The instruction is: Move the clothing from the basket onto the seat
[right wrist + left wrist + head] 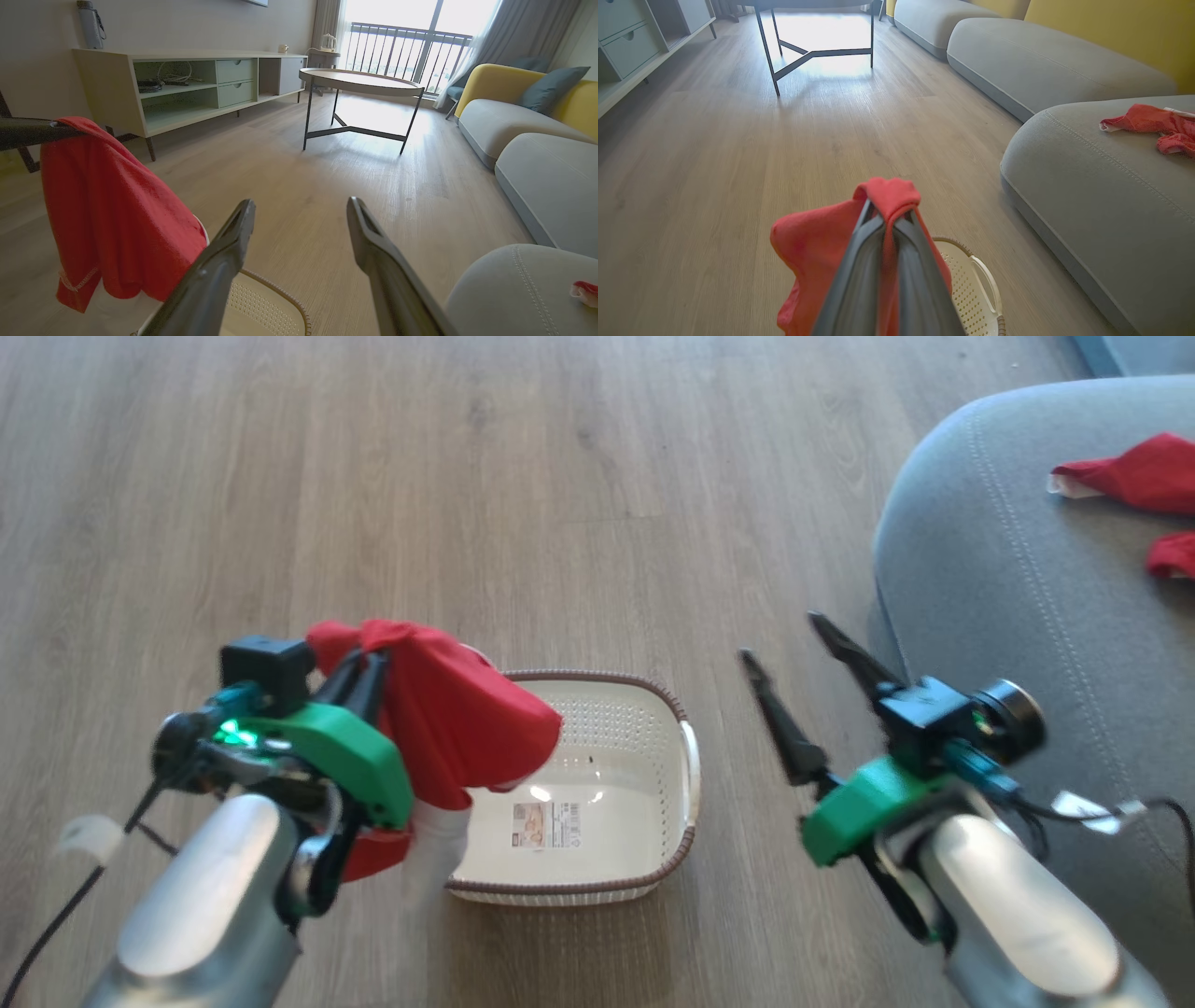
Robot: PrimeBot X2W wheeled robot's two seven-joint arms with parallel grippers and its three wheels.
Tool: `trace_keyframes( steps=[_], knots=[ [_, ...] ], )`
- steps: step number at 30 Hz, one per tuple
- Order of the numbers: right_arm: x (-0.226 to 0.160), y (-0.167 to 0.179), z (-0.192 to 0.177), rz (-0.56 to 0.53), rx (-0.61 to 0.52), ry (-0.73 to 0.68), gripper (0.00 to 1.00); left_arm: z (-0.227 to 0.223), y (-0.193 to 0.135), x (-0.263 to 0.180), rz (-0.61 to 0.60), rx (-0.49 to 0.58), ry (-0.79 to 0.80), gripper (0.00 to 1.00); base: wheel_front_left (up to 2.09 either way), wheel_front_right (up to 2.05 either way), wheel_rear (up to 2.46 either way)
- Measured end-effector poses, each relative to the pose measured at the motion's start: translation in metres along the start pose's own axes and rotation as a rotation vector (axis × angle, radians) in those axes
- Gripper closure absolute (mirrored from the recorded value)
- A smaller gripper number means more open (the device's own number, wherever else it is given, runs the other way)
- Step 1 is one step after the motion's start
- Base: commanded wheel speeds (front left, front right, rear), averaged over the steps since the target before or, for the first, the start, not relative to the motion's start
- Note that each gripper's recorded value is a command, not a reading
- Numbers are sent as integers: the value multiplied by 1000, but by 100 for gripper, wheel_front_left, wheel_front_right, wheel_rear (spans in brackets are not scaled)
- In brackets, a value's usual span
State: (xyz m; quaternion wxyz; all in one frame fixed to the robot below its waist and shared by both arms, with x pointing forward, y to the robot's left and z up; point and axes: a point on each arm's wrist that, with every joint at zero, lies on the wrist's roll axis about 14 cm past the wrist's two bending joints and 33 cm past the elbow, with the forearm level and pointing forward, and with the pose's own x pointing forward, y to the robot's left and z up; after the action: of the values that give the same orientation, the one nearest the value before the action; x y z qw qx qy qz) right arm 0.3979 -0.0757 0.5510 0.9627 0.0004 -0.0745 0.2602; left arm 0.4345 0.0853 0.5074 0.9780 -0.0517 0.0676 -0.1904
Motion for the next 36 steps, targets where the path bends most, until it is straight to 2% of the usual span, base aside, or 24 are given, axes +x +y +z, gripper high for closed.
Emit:
trace_keyframes(
  steps=[6, 12, 17, 23, 25, 26, 31, 32, 35, 36],
  knots=[
    [21, 37, 7, 146, 0, -11, 0, 3, -29, -1, -85, -7, 12, 100, 0, 0, 0],
    [32, 84, -4, 310, 23, 32, 0, 11, -68, -3, -203, 12, 3, 100, 0, 0, 0],
    [33, 97, -10, 358, 26, 54, 0, 10, -92, -10, -277, 31, 11, 100, 0, 0, 0],
    [32, 101, -18, 374, 45, 80, 0, 24, -142, -26, -438, 38, -19, 100, 0, 0, 0],
    [31, 103, -21, 377, 60, 94, 92, 28, -150, -29, -465, 38, -24, 100, 0, 0, 0],
    [31, 104, -23, 379, 67, 100, 100, 29, -152, -30, -470, 38, -28, 100, 0, 0, 0],
    [29, 105, -23, 382, 101, 109, 100, 30, -154, -29, -473, 38, -29, 100, 0, 0, 0],
    [29, 102, -23, 375, 103, 112, 100, 30, -155, -29, -474, 38, -28, 97, 0, 0, 0],
    [26, 92, -24, 350, 101, 119, 100, 28, -157, -29, -476, 33, -27, 53, 0, 0, 0],
    [25, 88, -24, 339, 102, 118, 100, 27, -157, -28, -477, 27, -25, 30, 0, 0, 0]
  ],
)
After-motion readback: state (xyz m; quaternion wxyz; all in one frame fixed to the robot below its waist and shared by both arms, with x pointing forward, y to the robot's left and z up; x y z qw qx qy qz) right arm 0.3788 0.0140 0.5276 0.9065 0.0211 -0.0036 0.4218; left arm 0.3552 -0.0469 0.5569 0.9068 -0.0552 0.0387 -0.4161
